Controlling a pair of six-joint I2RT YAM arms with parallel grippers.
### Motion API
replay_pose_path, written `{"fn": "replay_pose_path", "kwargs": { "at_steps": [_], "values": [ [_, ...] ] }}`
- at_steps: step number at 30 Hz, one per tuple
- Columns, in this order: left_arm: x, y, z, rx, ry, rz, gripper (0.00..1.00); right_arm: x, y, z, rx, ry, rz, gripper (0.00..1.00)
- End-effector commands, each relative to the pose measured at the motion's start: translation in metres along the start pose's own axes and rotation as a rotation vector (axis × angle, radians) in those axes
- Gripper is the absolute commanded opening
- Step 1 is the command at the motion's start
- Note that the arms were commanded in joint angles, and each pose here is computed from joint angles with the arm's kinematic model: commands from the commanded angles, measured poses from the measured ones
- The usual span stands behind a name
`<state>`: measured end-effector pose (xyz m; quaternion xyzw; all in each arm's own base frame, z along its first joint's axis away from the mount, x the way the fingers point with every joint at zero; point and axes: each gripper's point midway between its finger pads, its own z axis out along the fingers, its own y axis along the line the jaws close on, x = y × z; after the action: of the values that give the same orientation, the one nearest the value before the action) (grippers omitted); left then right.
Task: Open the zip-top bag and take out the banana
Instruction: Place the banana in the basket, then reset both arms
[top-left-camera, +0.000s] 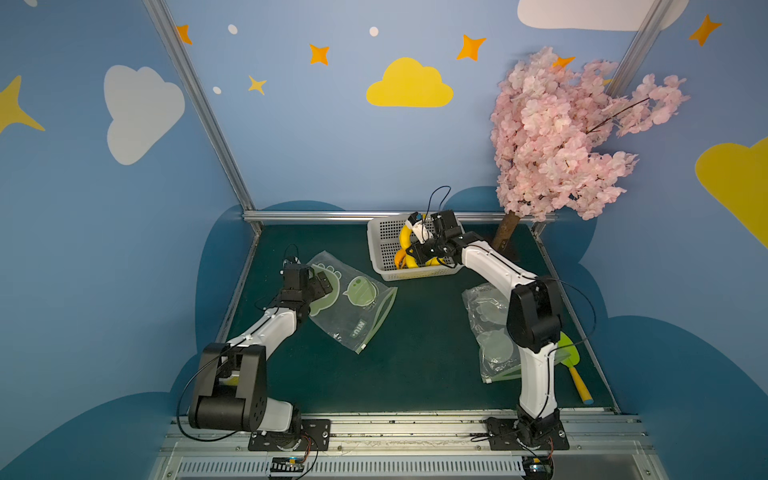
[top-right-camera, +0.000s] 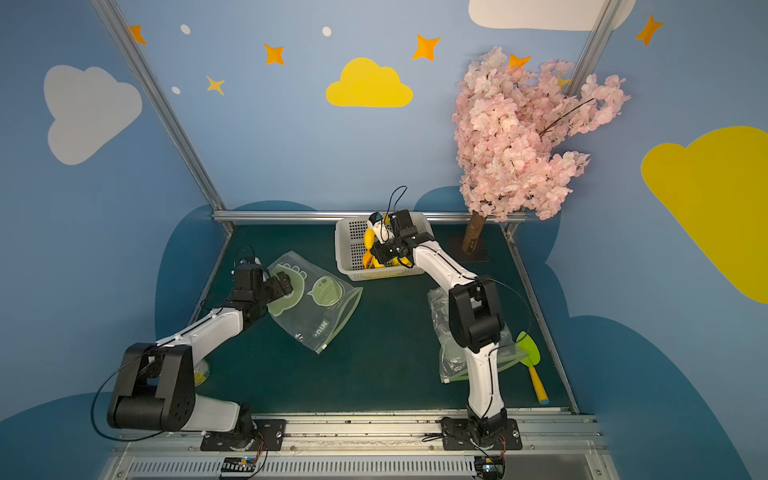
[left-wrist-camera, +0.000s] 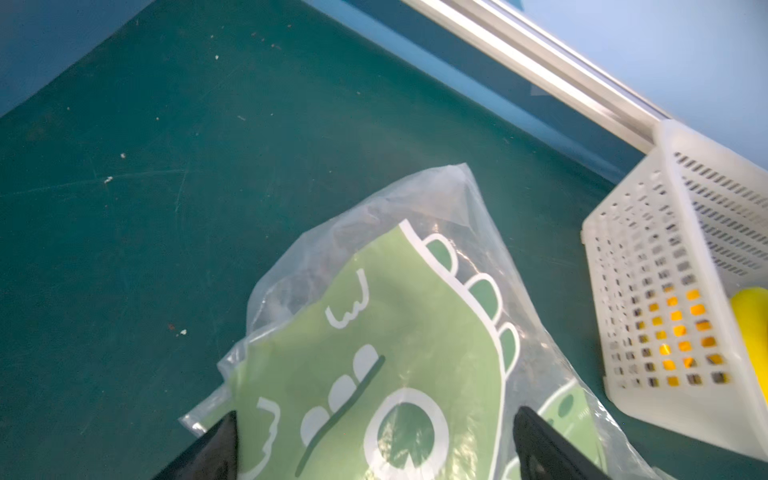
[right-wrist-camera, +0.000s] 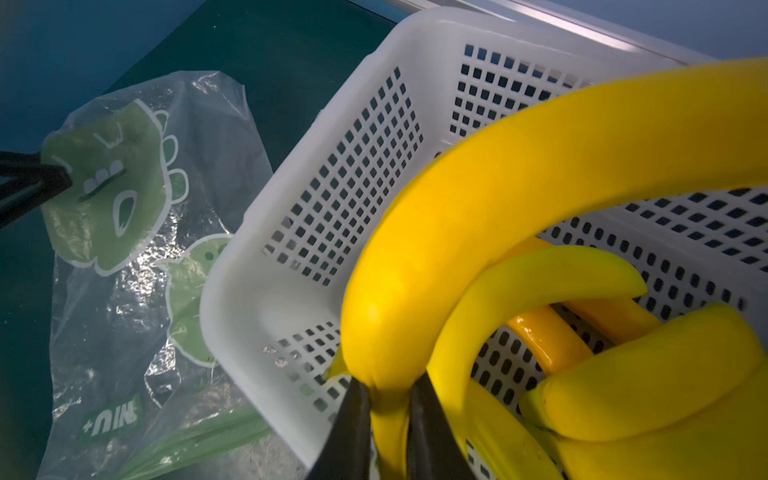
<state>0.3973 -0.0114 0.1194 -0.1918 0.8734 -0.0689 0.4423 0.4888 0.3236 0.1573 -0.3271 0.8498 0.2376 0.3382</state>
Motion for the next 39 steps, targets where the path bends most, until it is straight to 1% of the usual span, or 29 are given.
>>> {"fn": "replay_pose_path", "kwargs": {
  "at_steps": [1,2,4,6,10,11,12,13,15,17,19,20,21,22,23,25,26,27,28,30,31,32,33,35,36,37,38,39],
  "values": [
    [-0.004,-0.005,-0.020,-0.021,-0.065,0.098,1.00,0.011,0.007,-0.001,-0.092,0.073,0.080,0.14],
    [-0.006,-0.007,-0.025,-0.015,-0.092,0.118,1.00,0.013,0.005,-0.001,-0.090,0.080,0.096,0.24],
    [-0.007,-0.012,-0.033,0.007,-0.130,0.150,1.00,0.015,0.006,-0.003,-0.092,0.078,0.096,0.31],
    [-0.008,-0.012,-0.039,0.009,-0.151,0.172,1.00,0.014,0.008,-0.008,-0.089,0.062,0.083,0.50],
    [-0.008,-0.016,-0.045,0.009,-0.175,0.240,1.00,0.004,0.012,-0.035,-0.048,0.004,0.062,0.81],
    [-0.008,-0.015,-0.046,-0.001,-0.180,0.255,1.00,0.001,0.012,-0.045,-0.027,-0.023,0.050,0.84],
    [-0.009,-0.013,-0.048,-0.017,-0.186,0.268,1.00,0.000,0.014,-0.056,-0.008,-0.048,0.037,0.84],
    [-0.010,-0.006,-0.051,-0.059,-0.198,0.275,1.00,0.002,0.013,-0.068,0.027,-0.072,0.021,0.85],
    [-0.017,0.008,-0.057,-0.137,-0.238,0.279,1.00,0.007,0.006,-0.099,0.139,-0.117,-0.016,0.86],
    [-0.022,0.014,-0.065,-0.161,-0.303,0.297,1.00,0.024,-0.012,-0.135,0.341,-0.148,-0.065,0.87],
    [-0.021,0.006,-0.070,-0.089,-0.383,0.348,1.00,0.049,-0.027,-0.167,0.489,-0.192,-0.126,0.90],
    [-0.021,0.001,-0.072,-0.045,-0.425,0.361,1.00,0.059,-0.032,-0.180,0.538,-0.212,-0.145,0.92],
    [-0.015,-0.006,-0.071,0.013,-0.445,0.397,1.00,0.076,-0.040,-0.192,0.583,-0.222,-0.154,0.93],
    [-0.011,-0.011,-0.068,0.048,-0.447,0.429,1.00,0.094,-0.050,-0.205,0.623,-0.232,-0.139,0.94],
    [-0.007,-0.013,-0.062,0.058,-0.421,0.453,1.00,0.111,-0.061,-0.215,0.651,-0.240,-0.101,0.94],
    [0.009,-0.016,-0.039,0.060,-0.296,0.518,1.00,0.149,-0.084,-0.232,0.710,-0.308,0.009,0.94],
    [0.013,-0.015,-0.031,0.053,-0.260,0.516,1.00,0.159,-0.090,-0.239,0.723,-0.361,0.043,0.94],
    [0.018,-0.016,-0.024,0.065,-0.255,0.521,1.00,0.171,-0.095,-0.243,0.725,-0.419,0.077,0.94],
    [0.021,-0.017,-0.020,0.077,-0.278,0.532,1.00,0.175,-0.099,-0.249,0.729,-0.496,0.109,0.94],
    [0.025,-0.015,-0.016,0.079,-0.318,0.543,1.00,0.183,-0.099,-0.248,0.707,-0.590,0.107,0.94],
    [0.023,-0.014,-0.015,0.070,-0.338,0.551,1.00,0.188,-0.101,-0.244,0.703,-0.597,0.108,0.94],
    [0.024,-0.014,-0.013,0.068,-0.326,0.555,1.00,0.192,-0.106,-0.240,0.714,-0.597,0.129,0.94],
    [0.023,-0.013,-0.011,0.059,-0.316,0.554,1.00,0.198,-0.113,-0.235,0.714,-0.588,0.170,0.94],
    [0.027,-0.013,-0.008,0.068,-0.302,0.583,1.00,0.208,-0.118,-0.220,0.693,-0.554,0.190,0.94],
    [0.028,-0.014,-0.006,0.085,-0.322,0.582,1.00,0.215,-0.121,-0.213,0.693,-0.538,0.194,0.94],
    [0.022,-0.009,-0.005,0.067,-0.369,0.559,1.00,0.222,-0.122,-0.209,0.706,-0.534,0.176,0.94],
    [0.020,-0.002,-0.004,0.033,-0.390,0.534,1.00,0.229,-0.127,-0.208,0.730,-0.541,0.193,0.94],
    [0.019,0.004,-0.004,0.025,-0.385,0.499,1.00,0.230,-0.132,-0.211,0.763,-0.589,0.220,0.94]
  ]
}}
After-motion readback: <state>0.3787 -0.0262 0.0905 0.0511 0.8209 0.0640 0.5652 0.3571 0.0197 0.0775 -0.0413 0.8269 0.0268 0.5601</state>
